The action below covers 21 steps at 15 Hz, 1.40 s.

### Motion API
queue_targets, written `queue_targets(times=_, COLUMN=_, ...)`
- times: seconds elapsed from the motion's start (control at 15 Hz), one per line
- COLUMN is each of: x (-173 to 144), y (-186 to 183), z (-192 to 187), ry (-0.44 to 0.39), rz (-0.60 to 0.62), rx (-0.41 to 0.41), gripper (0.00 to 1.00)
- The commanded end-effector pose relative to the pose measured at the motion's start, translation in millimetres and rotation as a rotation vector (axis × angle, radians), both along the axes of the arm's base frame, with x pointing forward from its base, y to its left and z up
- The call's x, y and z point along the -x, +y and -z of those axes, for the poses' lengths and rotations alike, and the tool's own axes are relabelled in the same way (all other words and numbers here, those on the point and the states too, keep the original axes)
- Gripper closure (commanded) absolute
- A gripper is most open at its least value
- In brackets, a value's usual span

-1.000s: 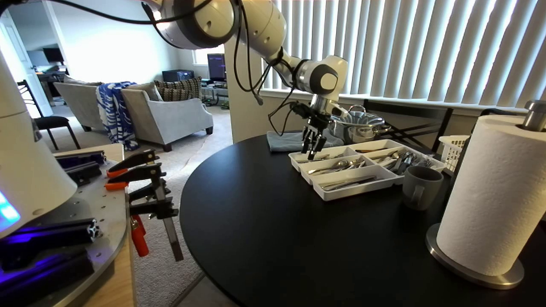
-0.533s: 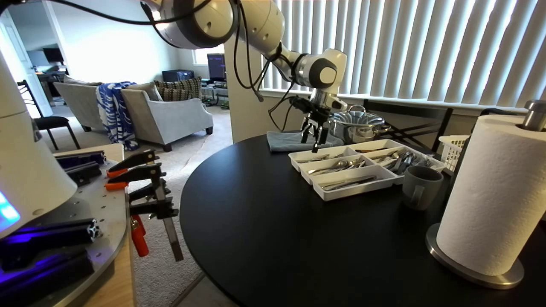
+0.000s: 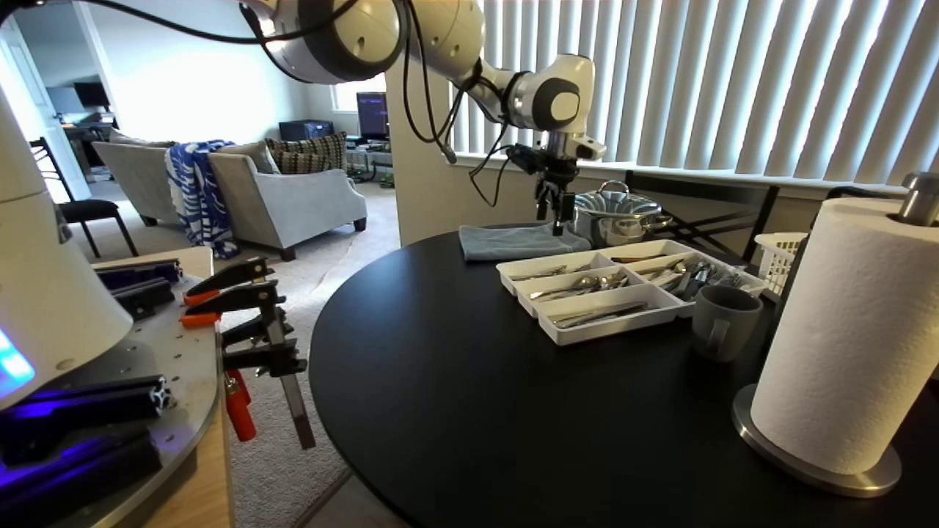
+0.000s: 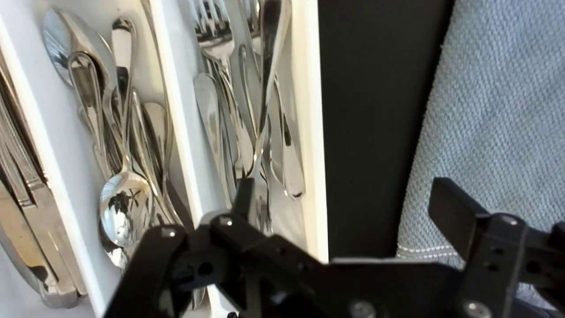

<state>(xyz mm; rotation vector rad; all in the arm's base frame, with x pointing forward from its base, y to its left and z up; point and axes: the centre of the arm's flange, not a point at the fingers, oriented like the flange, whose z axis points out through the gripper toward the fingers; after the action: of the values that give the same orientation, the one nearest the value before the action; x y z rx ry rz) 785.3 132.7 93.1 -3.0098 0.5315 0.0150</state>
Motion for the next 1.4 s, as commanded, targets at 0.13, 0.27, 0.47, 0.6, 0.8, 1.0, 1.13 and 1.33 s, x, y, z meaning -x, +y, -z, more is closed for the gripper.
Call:
queue_targets(times=0.13, x=17, y=-12, z=4, ry=-0.036, rz=0.102, rx=-0.005, gripper=0.00)
queue_targets(times=0.27, x=3, y=-24, z=17, ry=-0.028, rz=0.120, rx=-0.009, gripper=0.00)
queue_targets(times=0.47, x=-9, y=-47, z=40, ry=-0.004, rz=0.160, rx=-0.006, gripper=0.00)
queue_targets(times=0.6, x=-16, y=-58, z=53, ry=0.013, rz=0.214, rx=-0.035, gripper=0.00)
queue_targets(times=0.8, x=-18, y=-61, z=61, ry=0.059, rz=0.331, rx=-0.106, gripper=0.00)
queue_targets(times=1.0, x=-16, y=-58, z=63, ry=0.094, rz=0.467, rx=-0.159, gripper=0.00)
queue_targets(times=1.13, x=-17, y=-54, z=67, ry=0.105, rz=0.534, rx=-0.170, gripper=0.00)
queue_targets(times=1.33, x=-26, y=-50, z=83, ry=0.087, rz=0.569, rx=-0.131, gripper=0.00)
